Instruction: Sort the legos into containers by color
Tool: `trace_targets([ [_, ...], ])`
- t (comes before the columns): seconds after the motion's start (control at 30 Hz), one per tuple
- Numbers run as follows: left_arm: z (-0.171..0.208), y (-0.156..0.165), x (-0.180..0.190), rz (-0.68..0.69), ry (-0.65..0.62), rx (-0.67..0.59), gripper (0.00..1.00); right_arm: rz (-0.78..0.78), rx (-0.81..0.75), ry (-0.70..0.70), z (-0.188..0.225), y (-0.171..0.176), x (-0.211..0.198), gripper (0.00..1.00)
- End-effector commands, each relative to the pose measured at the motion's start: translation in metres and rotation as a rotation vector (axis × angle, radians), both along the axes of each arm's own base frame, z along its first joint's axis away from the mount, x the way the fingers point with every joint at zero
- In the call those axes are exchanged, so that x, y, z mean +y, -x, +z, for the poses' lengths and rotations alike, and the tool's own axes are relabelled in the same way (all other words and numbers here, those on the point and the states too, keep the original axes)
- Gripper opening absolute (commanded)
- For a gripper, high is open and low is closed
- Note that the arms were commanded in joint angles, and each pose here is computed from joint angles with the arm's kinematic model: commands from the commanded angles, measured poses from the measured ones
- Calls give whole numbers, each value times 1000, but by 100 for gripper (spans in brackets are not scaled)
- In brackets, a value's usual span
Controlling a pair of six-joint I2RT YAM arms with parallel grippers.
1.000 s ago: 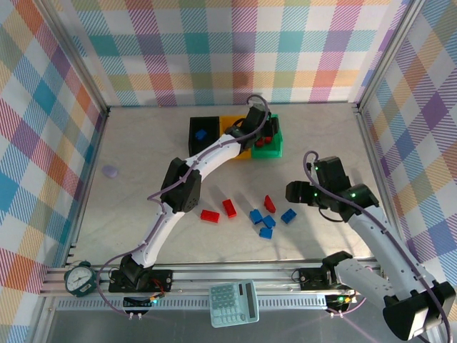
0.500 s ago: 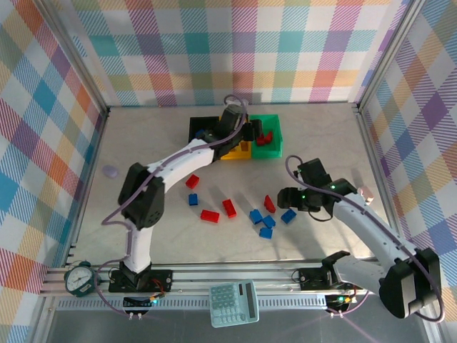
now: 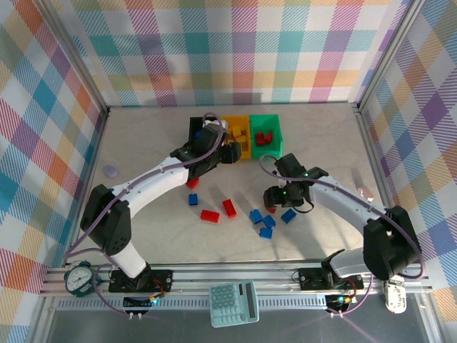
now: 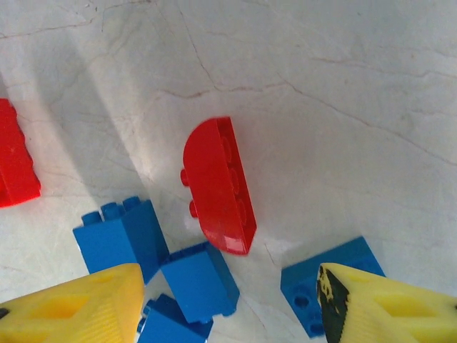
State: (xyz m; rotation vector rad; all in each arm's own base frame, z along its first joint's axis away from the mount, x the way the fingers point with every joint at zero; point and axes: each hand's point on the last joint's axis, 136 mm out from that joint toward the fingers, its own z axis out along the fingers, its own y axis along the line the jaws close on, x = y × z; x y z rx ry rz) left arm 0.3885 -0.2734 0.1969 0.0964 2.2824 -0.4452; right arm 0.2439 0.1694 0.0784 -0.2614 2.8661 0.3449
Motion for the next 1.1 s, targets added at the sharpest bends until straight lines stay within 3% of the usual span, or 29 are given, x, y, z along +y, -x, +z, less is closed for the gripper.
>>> trace_targets([
  [0.0, -8, 25, 23, 47, 3, 60, 68, 44, -19, 6, -2, -12, 11, 64],
  [0.2, -19, 48, 44, 74, -1, 93, 68, 52, 2, 19, -19, -21, 19, 57],
  [0.57, -27, 56, 52, 78, -39, 122, 68, 67, 45, 51, -43, -26, 26, 44],
  [0.9, -28, 63, 53, 64, -34, 141, 67, 78, 30, 80, -42, -29, 23, 13],
  [1.07, -27, 68, 50, 49, -12, 157, 67, 116, -40, 108, -16, -50, 27, 9],
])
